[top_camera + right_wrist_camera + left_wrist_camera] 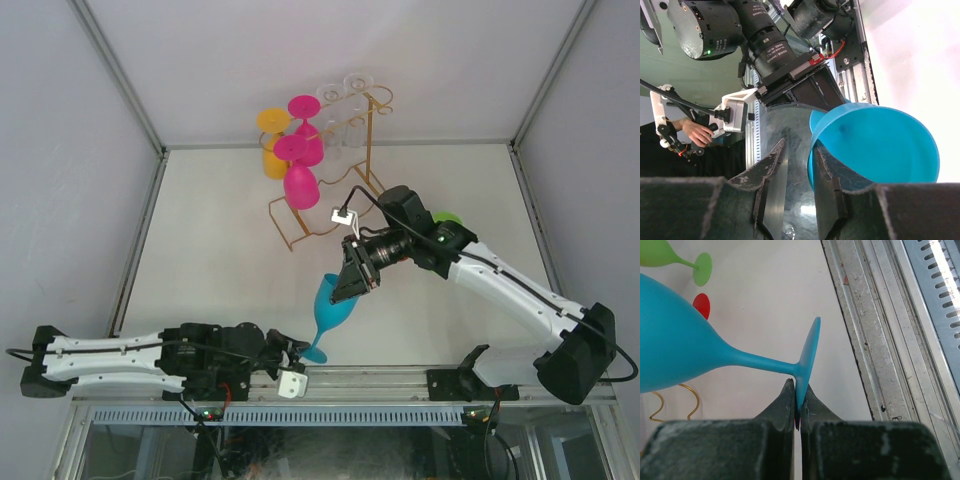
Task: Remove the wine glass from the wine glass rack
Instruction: Place the wine glass at the center of the board.
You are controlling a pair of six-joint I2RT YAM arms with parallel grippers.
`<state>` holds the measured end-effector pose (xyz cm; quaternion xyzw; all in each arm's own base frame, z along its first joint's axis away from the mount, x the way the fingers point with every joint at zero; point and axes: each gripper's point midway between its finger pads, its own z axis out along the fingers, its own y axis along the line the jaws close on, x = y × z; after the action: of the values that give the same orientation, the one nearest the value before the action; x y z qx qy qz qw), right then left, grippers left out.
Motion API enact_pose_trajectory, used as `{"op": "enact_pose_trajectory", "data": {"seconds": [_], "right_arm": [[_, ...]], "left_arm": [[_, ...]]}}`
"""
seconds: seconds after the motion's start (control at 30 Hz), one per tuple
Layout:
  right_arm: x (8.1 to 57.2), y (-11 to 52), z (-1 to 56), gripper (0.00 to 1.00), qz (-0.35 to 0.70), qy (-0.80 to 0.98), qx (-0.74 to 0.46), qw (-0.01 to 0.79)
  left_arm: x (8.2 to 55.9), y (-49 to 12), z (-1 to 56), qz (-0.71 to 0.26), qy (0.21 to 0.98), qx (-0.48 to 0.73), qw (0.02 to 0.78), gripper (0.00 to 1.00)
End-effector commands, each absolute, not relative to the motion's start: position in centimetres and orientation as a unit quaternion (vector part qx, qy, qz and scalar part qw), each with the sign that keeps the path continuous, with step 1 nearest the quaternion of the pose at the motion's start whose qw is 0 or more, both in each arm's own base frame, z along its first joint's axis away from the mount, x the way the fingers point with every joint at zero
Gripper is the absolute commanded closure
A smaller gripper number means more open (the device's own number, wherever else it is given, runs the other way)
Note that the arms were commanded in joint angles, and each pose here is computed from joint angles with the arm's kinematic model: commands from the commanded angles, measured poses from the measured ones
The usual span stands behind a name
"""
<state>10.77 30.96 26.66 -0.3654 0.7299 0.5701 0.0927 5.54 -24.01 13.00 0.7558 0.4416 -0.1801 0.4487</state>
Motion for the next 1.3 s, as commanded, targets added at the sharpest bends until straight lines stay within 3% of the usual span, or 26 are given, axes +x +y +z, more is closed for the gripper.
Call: {"op": "enact_pose_trajectory", "data": {"seconds": [0.0,0.1,0.27,0.8,0.97,1.17,1.27], "right_arm": [[7.8,30.7,30.8,0.76,0.626,0.664,-0.401,0.087],[7.9,30.6,30.8,0.79,0.621,0.668,-0.398,0.095],[8.5,30.7,30.1,1.00,0.606,0.688,-0.385,0.104],[9.2,30.9,30.2,1.00,0.595,0.696,-0.379,0.132],[9.5,30.8,30.1,1.00,0.582,0.700,-0.383,0.157],[10.2,30.8,30.0,1.00,0.564,0.711,-0.376,0.186],[11.3,30.7,29.1,1.00,0.528,0.737,-0.361,0.219]], "left_arm": [[6.6,-22.7,11.4,-0.146,0.485,0.753,0.420,1.00],[6.6,-22.6,11.4,-0.146,0.487,0.750,0.423,1.00],[7.1,-22.4,11.7,-0.139,0.492,0.742,0.434,1.00],[7.3,-22.7,11.7,-0.140,0.502,0.732,0.438,0.92],[7.2,-22.8,11.8,-0.145,0.504,0.730,0.437,0.84],[7.6,-22.8,12.0,-0.142,0.506,0.724,0.447,0.49],[7.8,-23.0,12.7,-0.144,0.509,0.712,0.461,0.18]]}}
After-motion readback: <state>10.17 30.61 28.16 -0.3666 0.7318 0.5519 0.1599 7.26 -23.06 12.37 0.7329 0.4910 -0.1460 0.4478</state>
